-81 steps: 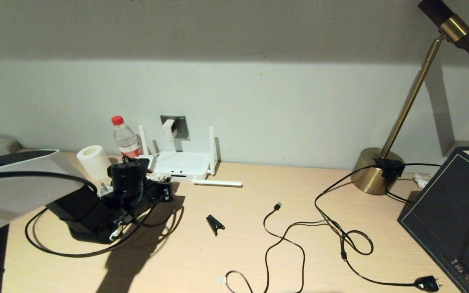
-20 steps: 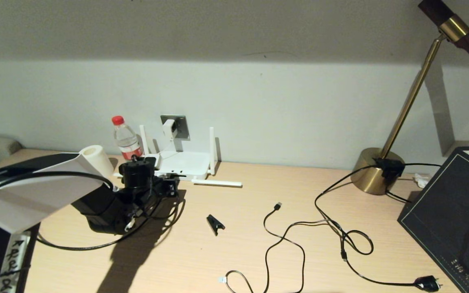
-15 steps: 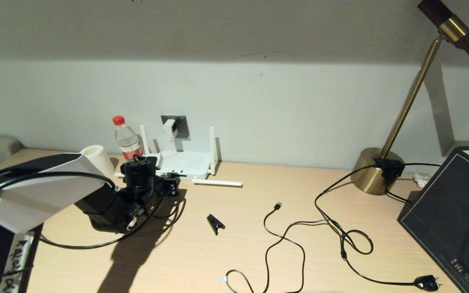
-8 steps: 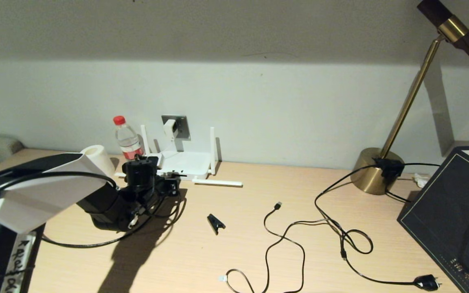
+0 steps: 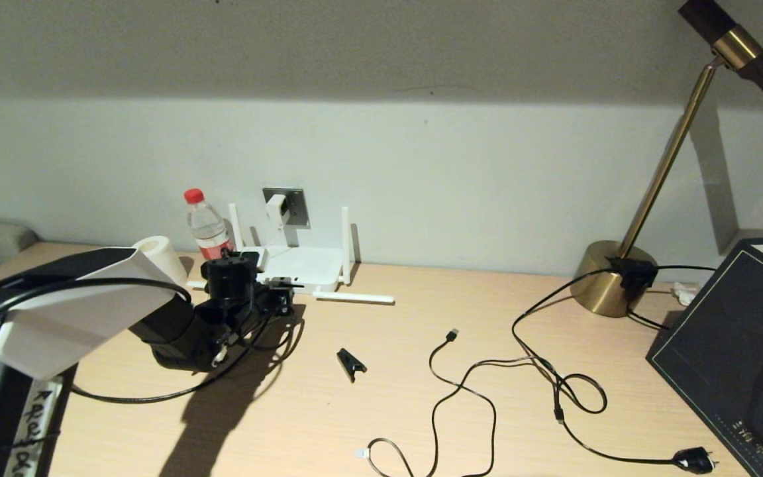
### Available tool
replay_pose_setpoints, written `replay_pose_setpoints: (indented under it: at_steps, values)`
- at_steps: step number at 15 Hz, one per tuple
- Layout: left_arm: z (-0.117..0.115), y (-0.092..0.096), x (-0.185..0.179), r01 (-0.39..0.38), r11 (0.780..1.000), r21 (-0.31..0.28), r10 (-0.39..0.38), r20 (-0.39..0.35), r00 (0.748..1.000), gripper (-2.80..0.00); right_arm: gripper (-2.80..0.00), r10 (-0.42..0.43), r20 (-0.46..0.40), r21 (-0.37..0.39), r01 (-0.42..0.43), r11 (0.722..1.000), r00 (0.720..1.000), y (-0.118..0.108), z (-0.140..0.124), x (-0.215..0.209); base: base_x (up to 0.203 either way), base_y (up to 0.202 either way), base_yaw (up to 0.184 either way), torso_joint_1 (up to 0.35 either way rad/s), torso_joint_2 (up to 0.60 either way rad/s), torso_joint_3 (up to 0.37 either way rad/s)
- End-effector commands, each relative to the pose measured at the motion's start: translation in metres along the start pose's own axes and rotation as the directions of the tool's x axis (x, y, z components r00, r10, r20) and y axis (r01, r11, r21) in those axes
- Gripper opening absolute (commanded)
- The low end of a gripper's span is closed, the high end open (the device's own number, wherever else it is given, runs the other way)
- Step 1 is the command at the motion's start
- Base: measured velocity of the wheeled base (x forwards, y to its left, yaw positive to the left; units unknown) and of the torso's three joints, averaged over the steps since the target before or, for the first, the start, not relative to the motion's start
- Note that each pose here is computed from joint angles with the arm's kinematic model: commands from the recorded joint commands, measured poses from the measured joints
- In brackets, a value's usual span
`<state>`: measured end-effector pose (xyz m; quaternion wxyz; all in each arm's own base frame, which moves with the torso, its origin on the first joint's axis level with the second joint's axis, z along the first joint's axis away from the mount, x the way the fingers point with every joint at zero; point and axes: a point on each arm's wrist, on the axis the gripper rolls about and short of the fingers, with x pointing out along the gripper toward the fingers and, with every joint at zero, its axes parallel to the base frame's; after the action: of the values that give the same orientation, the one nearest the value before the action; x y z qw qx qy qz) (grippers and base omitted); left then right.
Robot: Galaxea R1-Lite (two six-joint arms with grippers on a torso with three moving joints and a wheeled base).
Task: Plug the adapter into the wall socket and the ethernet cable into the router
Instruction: Plug cable into router interface
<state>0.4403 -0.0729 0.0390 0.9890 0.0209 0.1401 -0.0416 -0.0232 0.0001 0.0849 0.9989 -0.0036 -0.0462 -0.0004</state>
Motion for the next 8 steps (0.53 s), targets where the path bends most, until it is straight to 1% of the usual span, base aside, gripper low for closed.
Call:
replay_pose_setpoints:
  at_steps: [1, 8]
  values:
    - [0.0004, 0.0005, -0.0002, -0.002, 1.000, -0.001, 0.002, 0.004, 1.000, -2.80, -2.80, 0.001, -0.036, -0.001, -0.001, 1.000, 0.999, 0.0001, -0.0099, 0.0020, 0.000, 0.000, 0.000, 0.000, 0.00, 0.000]
    - [0.0011, 0.0006, -0.0011, -0.002, 1.000, -0.003, 0.002, 0.009, 1.000, -2.80, -2.80, 0.001, -0.036, -0.001, -0.001, 1.000, 0.999, 0.0001, -0.0099, 0.0020, 0.000, 0.000, 0.000, 0.000, 0.00, 0.000]
